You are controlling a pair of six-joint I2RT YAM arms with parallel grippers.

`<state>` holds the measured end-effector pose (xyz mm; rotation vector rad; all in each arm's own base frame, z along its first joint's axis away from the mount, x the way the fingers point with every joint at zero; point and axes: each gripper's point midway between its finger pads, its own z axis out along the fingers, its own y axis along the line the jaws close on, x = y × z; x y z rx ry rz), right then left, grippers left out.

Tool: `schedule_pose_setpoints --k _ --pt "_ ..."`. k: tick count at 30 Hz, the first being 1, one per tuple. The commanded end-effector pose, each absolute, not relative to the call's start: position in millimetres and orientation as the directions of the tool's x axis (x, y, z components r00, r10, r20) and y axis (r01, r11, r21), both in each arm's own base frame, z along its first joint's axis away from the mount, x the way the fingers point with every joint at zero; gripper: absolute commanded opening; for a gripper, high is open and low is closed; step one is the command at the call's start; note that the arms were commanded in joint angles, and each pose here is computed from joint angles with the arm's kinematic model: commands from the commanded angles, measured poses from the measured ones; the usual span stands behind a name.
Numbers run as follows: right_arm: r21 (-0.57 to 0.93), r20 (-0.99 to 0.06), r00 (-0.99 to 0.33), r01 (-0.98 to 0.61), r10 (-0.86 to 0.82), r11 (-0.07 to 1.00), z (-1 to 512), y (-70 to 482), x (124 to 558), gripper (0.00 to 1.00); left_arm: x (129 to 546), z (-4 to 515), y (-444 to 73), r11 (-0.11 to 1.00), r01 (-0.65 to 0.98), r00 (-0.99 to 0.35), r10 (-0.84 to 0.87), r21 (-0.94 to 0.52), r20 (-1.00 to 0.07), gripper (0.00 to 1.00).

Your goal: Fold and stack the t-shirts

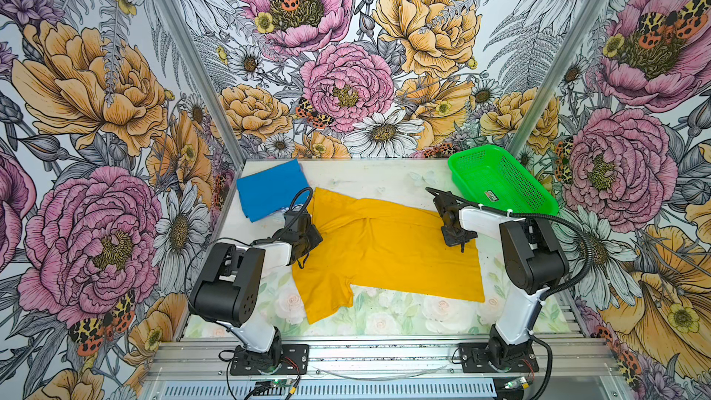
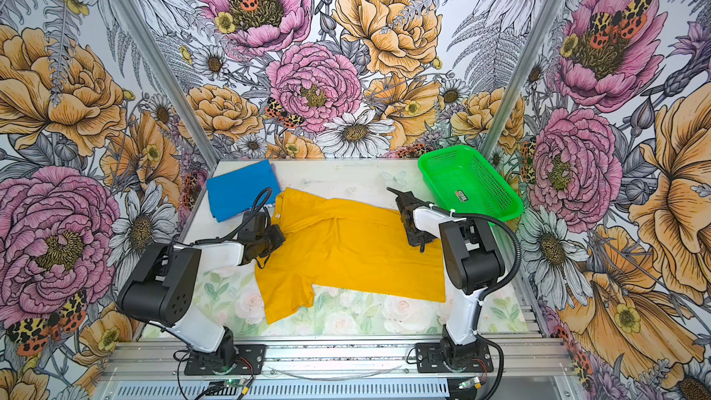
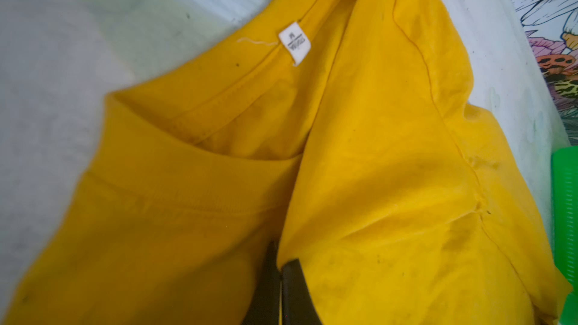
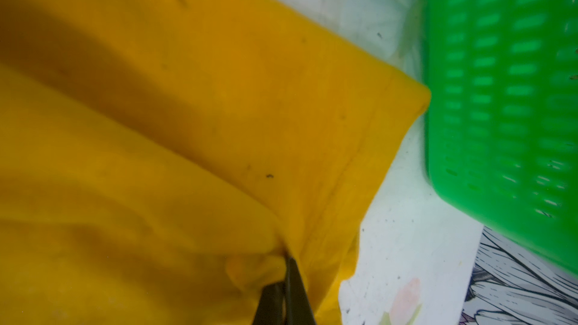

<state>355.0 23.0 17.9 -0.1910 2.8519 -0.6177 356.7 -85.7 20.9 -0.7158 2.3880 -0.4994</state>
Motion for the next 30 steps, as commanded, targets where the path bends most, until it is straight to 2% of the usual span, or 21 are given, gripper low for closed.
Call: schedule_pose_setpoints --k 1,8,12,17,21,23,26,30 --pt "-0.366 -0.128 -0.973 -0.134 -0.192 0.921 13.7 40.0 331.5 0.00 299.9 -14.6 -72.9 0.778 -0.515 -0.683 -0.626 -0.359 -0.376 0.00" --pt "-0.379 -0.060 -0.964 -0.219 -0.260 0.899 14.5 67.6 297.3 0.00 233.3 -16.3 -78.6 0.766 -0.570 -0.635 -0.640 -0.297 -0.433 0.00" --pt "-0.347 -0.050 -0.947 -0.282 -0.318 0.894 14.4 101.7 276.4 0.00 185.9 -16.2 -83.8 0.765 -0.578 -0.623 -0.638 -0.283 -0.453 0.00" --pt "-0.289 -0.004 -0.917 -0.380 -0.398 0.879 10.5 142.5 237.6 0.00 135.9 2.0 -58.7 0.743 -0.610 -0.565 -0.652 -0.275 -0.507 0.00" --pt "-0.237 -0.002 -0.888 -0.447 -0.460 0.863 14.7 169.2 200.4 0.00 129.8 21.3 -58.4 0.720 -0.582 -0.532 -0.689 -0.378 -0.492 0.00" --pt "-0.246 -0.025 -0.896 -0.424 -0.443 0.872 21.9 164.0 196.3 0.00 133.6 30.7 -62.5 0.721 -0.564 -0.527 -0.690 -0.402 -0.497 0.00" --pt "-0.275 -0.095 -0.912 -0.360 -0.398 0.891 43.1 148.0 213.9 0.00 150.3 60.7 -72.0 0.737 -0.498 -0.489 -0.674 -0.456 -0.554 0.00" --pt "-0.342 -0.201 -0.933 -0.218 -0.298 0.914 80.9 105.1 271.9 0.00 184.5 115.1 -82.4 0.805 -0.374 -0.438 -0.591 -0.461 -0.677 0.00"
